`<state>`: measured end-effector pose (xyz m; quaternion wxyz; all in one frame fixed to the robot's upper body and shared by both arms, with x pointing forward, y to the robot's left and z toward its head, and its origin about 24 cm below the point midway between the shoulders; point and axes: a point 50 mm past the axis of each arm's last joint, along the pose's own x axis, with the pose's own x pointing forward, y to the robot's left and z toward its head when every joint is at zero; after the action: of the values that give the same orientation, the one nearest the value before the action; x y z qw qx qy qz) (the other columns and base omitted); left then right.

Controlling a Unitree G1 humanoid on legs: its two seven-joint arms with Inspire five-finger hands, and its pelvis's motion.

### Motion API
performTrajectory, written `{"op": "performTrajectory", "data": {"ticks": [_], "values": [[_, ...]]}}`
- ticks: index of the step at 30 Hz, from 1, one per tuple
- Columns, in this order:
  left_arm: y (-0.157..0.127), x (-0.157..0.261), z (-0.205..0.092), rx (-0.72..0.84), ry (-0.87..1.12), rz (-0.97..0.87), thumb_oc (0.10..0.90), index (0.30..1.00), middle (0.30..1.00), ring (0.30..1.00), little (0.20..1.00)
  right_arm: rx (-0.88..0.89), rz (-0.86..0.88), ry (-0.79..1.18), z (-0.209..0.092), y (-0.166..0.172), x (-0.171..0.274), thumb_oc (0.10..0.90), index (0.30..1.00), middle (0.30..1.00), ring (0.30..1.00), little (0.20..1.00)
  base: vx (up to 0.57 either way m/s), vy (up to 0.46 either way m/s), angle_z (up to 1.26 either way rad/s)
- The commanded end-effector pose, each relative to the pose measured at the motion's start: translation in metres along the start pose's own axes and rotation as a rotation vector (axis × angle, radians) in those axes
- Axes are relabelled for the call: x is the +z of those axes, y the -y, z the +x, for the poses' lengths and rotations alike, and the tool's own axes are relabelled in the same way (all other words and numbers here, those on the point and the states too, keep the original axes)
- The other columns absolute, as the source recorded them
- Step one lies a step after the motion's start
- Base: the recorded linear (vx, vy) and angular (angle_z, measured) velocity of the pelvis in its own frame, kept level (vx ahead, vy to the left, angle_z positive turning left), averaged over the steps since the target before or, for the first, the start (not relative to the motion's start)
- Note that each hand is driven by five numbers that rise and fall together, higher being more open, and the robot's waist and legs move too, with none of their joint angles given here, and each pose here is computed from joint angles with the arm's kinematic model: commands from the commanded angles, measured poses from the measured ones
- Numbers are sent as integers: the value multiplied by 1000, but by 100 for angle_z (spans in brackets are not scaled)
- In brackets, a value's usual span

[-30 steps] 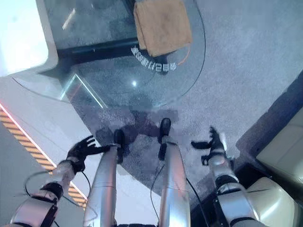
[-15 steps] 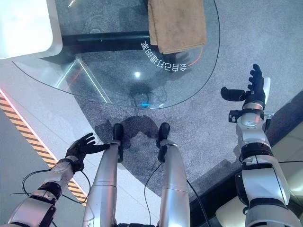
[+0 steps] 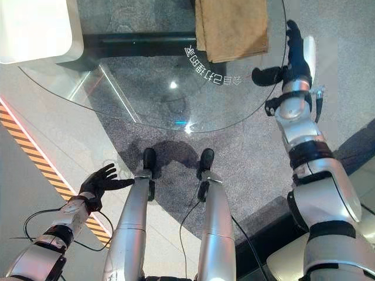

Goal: Wipe the table with a cloth and put it in the basket.

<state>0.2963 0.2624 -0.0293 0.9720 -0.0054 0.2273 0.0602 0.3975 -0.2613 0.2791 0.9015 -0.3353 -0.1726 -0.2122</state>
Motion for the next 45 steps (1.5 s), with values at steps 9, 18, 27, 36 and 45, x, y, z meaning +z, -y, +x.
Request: {"op": "performTrajectory", "data": {"ticks": [9,18,27,36,45], "values": [[-35,-45,-26,81,-135,55,800,900,900,900,900,-164,-357,209,23,58,74,800,900,900,900,900,-1,-5,2],[-38,-43,-27,79,-136,60,800,900,900,900,900,-146,-492,198,30,62,94,800,900,900,900,900,-2,-12,4],[-39,-44,-28,80,-141,56,800,900,900,900,900,-111,-584,205,32,60,108,800,900,900,900,900,0,0,0],[-34,-46,-29,66,-141,64,800,900,900,900,900,-93,-631,209,32,54,117,800,900,900,900,900,3,0,2],[-34,-48,-29,66,-152,76,800,900,900,900,900,-110,-745,215,34,57,123,800,900,900,900,900,6,-8,0]]}}
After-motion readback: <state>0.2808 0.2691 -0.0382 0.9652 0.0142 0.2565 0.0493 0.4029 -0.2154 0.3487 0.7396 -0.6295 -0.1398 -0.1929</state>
